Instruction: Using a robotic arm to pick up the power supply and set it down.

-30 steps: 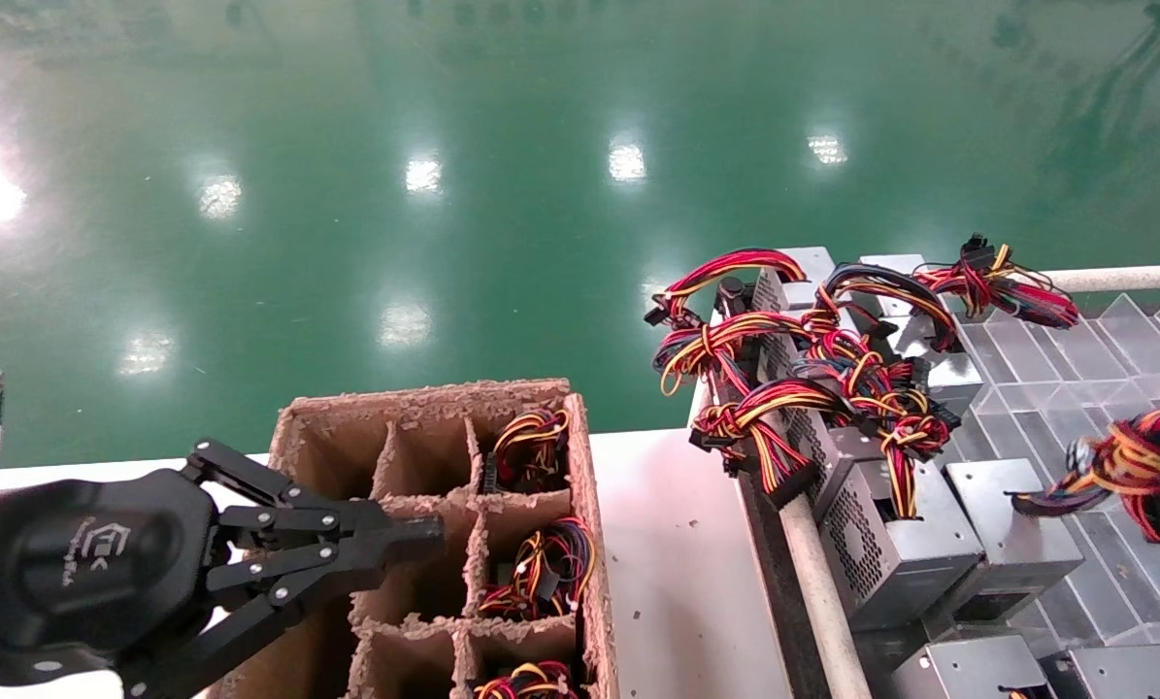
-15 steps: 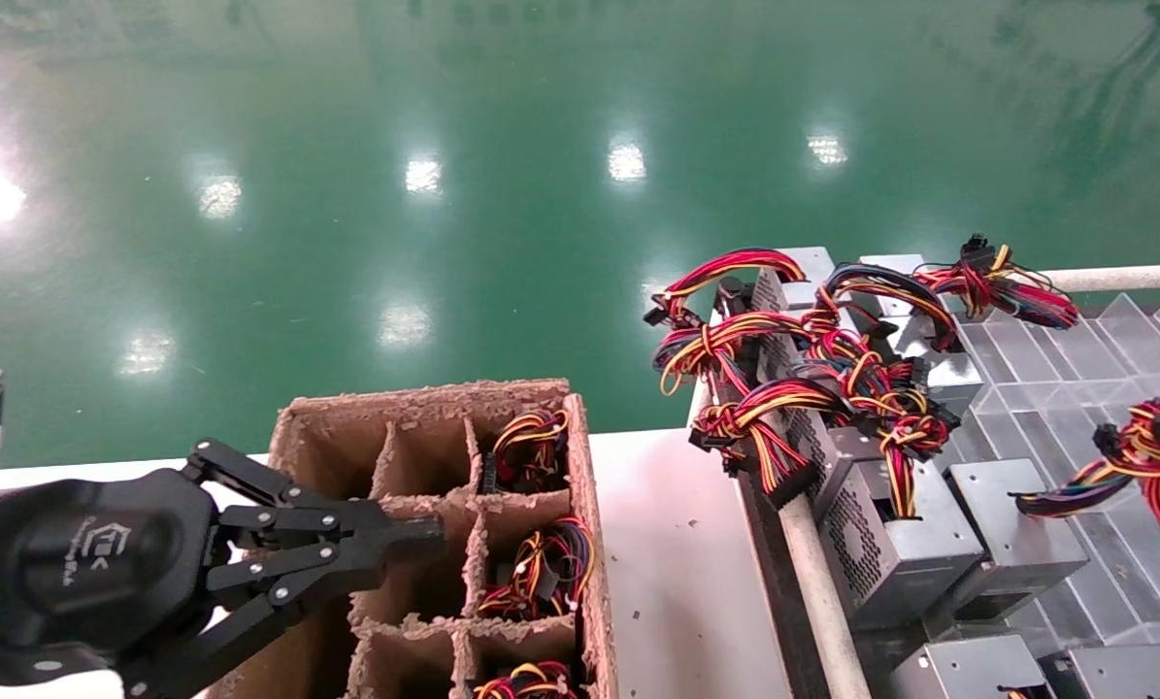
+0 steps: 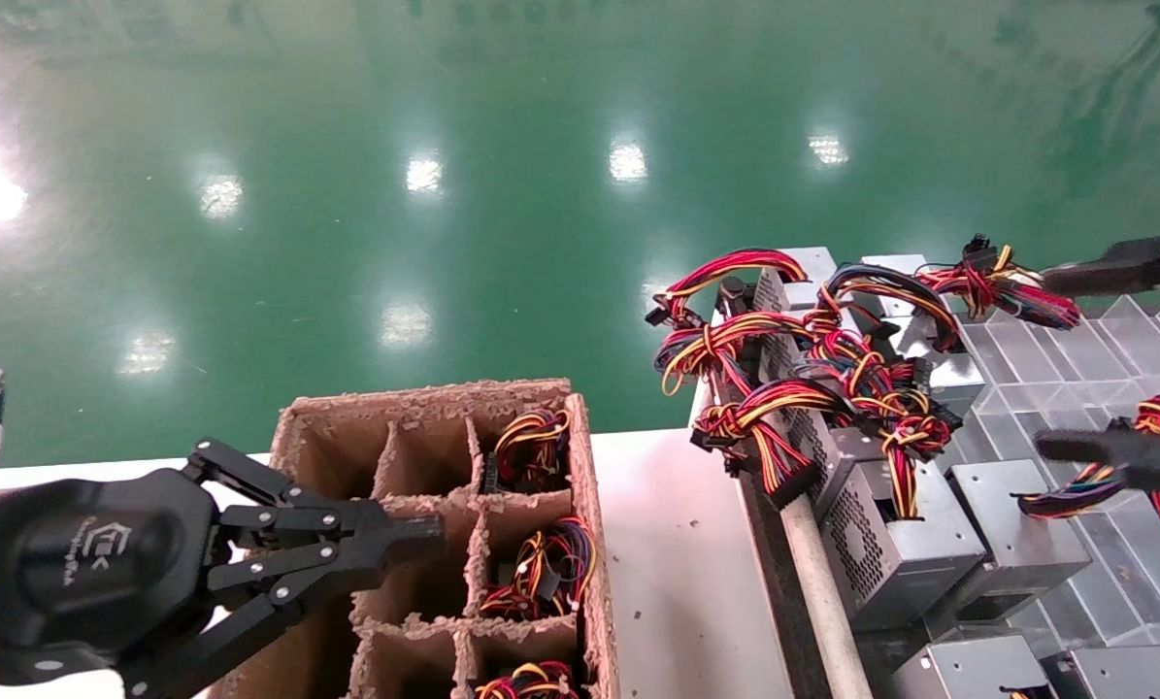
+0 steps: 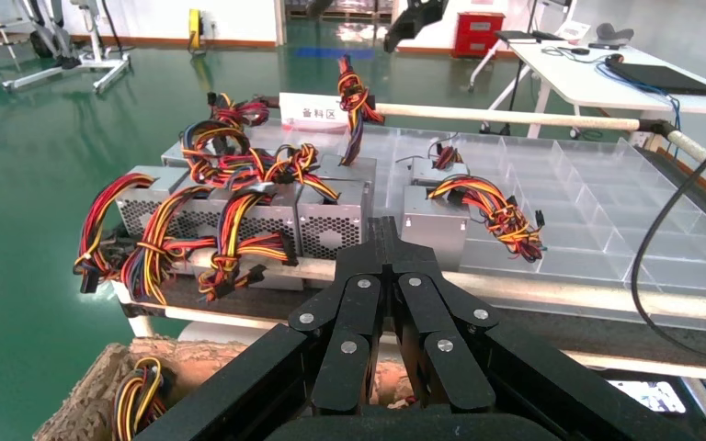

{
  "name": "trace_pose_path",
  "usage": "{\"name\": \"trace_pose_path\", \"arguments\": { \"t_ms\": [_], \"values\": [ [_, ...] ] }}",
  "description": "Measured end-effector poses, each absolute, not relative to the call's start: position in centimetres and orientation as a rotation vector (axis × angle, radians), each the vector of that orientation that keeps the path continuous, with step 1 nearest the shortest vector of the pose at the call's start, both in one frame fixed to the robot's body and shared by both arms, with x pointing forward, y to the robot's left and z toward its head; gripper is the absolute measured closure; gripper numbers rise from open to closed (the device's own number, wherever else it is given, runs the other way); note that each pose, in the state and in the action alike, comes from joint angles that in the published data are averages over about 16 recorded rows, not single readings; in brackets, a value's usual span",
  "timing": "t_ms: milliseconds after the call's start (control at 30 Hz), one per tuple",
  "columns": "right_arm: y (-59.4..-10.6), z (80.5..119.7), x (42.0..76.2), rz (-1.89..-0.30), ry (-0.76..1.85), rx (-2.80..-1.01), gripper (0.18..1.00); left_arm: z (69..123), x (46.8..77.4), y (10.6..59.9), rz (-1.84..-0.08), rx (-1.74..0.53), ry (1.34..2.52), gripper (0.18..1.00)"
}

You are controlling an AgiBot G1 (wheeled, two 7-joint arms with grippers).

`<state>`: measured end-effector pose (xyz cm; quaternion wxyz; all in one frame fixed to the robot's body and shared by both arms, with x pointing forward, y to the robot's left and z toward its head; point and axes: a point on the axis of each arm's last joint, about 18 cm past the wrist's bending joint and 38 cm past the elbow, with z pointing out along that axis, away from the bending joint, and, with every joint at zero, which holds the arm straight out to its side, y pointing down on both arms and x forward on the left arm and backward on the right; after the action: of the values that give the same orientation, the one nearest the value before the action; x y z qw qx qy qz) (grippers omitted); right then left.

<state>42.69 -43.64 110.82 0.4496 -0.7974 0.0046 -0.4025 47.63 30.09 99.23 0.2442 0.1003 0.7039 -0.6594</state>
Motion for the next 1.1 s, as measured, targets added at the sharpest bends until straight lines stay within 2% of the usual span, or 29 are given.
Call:
{"name": "trace_pose_path", "arguments": {
  "t_ms": [200,400,833,1100],
  "values": [
    [-41.1,110.2,44.1,-0.934,-0.062,-1.974,0.274,99.2,47.6,30.1,-1.801,0.274,1.922,0.993],
    [-38.6,109.2,45.4,-0.869,-0.129,-1.960,0.215,99.2,47.6,30.1,-1.801,0.274,1.922,0.993],
    [-34.0,106.2,47.2,-0.727,-0.235,-1.875,0.179,99.2,47.6,30.1,-1.801,0.274,1.922,0.972],
    [-32.0,104.0,47.7,-0.651,-0.264,-1.793,0.179,99.2,47.6,30.1,-1.801,0.274,1.922,0.895]
  ]
}}
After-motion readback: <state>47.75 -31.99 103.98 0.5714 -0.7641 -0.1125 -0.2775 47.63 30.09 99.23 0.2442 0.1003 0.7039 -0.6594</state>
